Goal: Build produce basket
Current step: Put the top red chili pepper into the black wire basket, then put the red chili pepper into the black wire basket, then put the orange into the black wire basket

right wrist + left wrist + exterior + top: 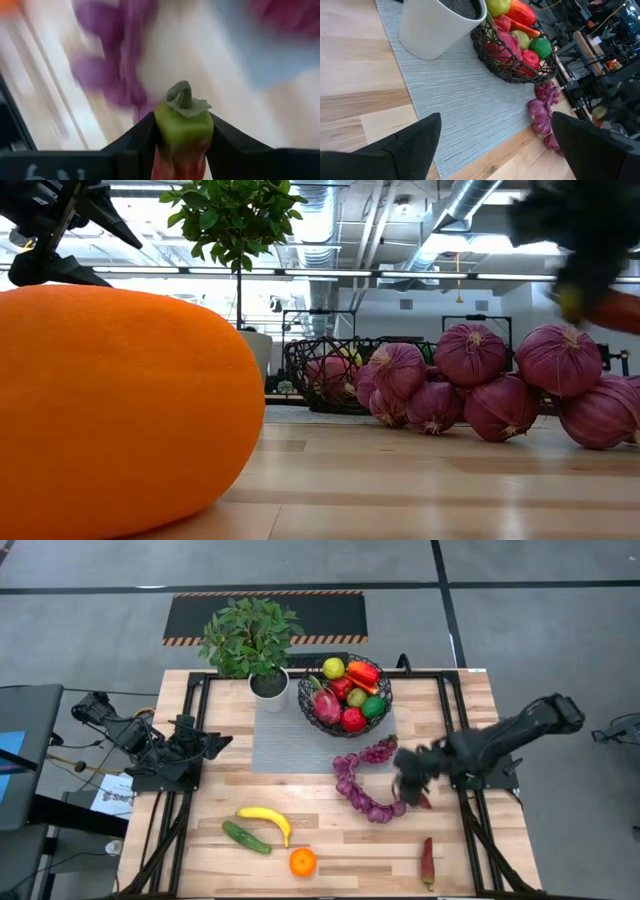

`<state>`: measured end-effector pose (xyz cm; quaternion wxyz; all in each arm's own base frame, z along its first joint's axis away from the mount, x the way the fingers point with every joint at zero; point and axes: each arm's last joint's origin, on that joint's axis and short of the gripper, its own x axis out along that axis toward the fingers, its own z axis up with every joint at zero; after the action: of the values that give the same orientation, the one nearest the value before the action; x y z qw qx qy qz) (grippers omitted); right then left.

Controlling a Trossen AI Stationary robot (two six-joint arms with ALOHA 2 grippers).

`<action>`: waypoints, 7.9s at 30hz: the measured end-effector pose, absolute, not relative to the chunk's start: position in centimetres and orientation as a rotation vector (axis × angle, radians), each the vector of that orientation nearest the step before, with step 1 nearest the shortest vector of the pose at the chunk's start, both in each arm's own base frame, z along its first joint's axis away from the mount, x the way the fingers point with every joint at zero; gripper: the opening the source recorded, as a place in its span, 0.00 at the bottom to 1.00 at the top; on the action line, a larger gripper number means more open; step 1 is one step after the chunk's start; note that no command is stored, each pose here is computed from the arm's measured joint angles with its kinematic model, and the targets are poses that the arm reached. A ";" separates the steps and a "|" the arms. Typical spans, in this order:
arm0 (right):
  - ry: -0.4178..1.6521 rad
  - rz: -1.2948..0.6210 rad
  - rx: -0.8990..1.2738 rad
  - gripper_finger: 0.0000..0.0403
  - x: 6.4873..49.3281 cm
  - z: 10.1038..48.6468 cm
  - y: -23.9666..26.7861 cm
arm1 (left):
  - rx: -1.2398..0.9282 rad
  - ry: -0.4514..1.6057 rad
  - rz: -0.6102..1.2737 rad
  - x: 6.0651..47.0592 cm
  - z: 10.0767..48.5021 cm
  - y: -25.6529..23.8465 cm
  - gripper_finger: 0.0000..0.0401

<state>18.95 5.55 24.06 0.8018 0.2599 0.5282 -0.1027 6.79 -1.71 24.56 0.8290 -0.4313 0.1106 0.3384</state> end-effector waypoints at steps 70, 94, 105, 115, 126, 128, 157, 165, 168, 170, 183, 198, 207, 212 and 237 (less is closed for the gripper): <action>1.109 -0.705 0.891 0.66 19.7 32.8 8.2 | -0.950 0.242 0.733 6.7 24.4 -1.6 0.91; 1.331 -1.126 1.028 0.66 18.3 20.2 25.3 | -0.937 0.269 0.725 6.7 24.1 -1.7 0.91; 1.397 -1.122 1.059 0.66 19.8 15.3 27.9 | -0.937 0.269 0.725 6.7 24.1 -1.7 0.91; 1.425 -1.113 1.055 0.56 20.1 14.2 28.3 | -0.937 0.269 0.725 6.7 24.1 -1.7 0.91; 1.467 -0.884 0.946 0.27 21.6 17.3 25.9 | -0.938 0.269 0.726 6.7 24.1 -1.7 0.91; 1.437 -0.834 0.937 0.31 22.1 18.6 24.8 | -0.938 0.269 0.725 6.7 24.1 -1.7 0.91; 1.030 -0.298 0.022 0.40 31.2 28.7 -8.7 | -1.003 0.232 0.746 6.7 24.1 -1.7 0.91; 1.101 -0.165 -0.181 0.39 35.6 27.0 -9.8 | -1.016 0.211 0.760 6.7 24.1 -1.7 0.91; 1.132 -0.138 -0.192 0.41 36.5 26.6 -10.1 | -1.026 0.208 0.762 6.7 24.1 -1.7 0.91; 1.142 -0.111 -0.186 0.43 37.1 26.4 -10.2 | -1.026 0.207 0.762 6.7 24.1 -1.7 0.91; 1.226 -0.061 -0.049 0.64 37.2 25.6 -10.9 | -1.027 0.207 0.762 6.7 24.1 -1.7 0.91; 0.825 0.185 0.090 0.67 41.2 34.6 1.7 | -1.035 0.243 0.749 6.7 24.0 -1.8 0.91; 0.773 0.380 -0.028 0.67 44.0 29.8 13.3 | -1.044 0.280 0.734 6.8 24.0 -1.8 0.91; 0.756 0.489 0.030 0.68 45.2 26.9 16.7 | -1.012 0.319 0.716 6.8 23.9 -1.9 0.91; 1.033 0.417 0.079 0.96 46.0 13.9 22.6 | -1.015 0.326 0.709 6.8 23.9 -1.9 0.91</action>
<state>45.98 22.56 13.92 0.8481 0.0374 0.4900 0.1979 6.78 -1.95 23.93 0.8019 -0.4736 0.1521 0.3309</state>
